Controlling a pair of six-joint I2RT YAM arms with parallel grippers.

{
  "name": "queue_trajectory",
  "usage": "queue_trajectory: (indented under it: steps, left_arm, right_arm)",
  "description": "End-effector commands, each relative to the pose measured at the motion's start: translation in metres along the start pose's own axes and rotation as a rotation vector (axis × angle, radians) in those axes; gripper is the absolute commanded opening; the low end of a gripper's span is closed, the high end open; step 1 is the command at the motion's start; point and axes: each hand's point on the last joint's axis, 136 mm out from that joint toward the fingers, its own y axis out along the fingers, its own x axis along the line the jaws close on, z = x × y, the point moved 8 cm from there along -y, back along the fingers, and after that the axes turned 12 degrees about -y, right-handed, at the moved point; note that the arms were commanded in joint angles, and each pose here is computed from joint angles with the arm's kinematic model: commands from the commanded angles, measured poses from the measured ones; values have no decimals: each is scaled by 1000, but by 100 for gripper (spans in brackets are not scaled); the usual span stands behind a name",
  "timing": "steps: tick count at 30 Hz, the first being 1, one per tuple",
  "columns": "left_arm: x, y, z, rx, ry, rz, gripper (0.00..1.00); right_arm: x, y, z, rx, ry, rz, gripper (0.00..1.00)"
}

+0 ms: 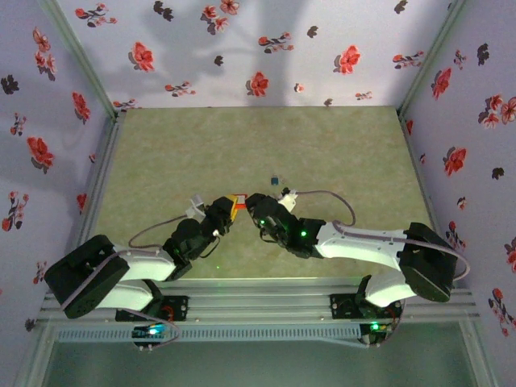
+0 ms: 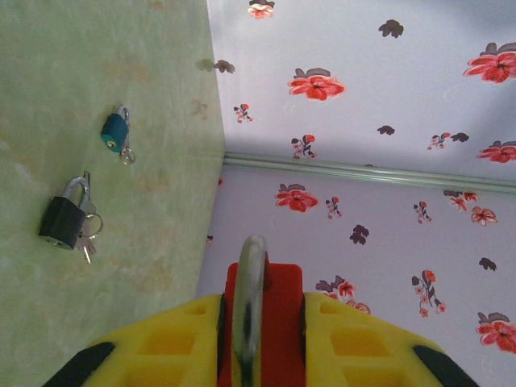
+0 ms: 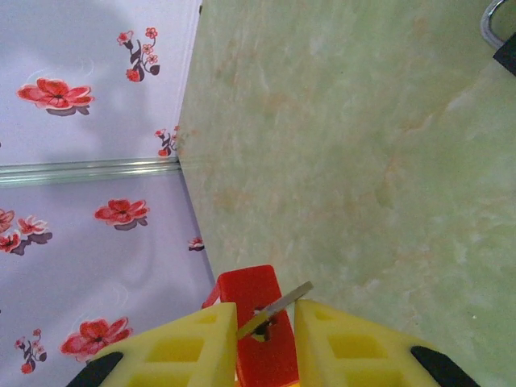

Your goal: Lock with the key

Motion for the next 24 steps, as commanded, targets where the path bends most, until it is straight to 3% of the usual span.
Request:
queue_trajectory:
  steps: [1,24]
  left_arm:
    - [-15,3,9,40,-23,71,0]
    - [-19,4,13,51,-37,82,0]
  right_arm:
    - [-8,4,-2,-21,31,12,25]
    - [-13,13,-4,-40,7,-43,17]
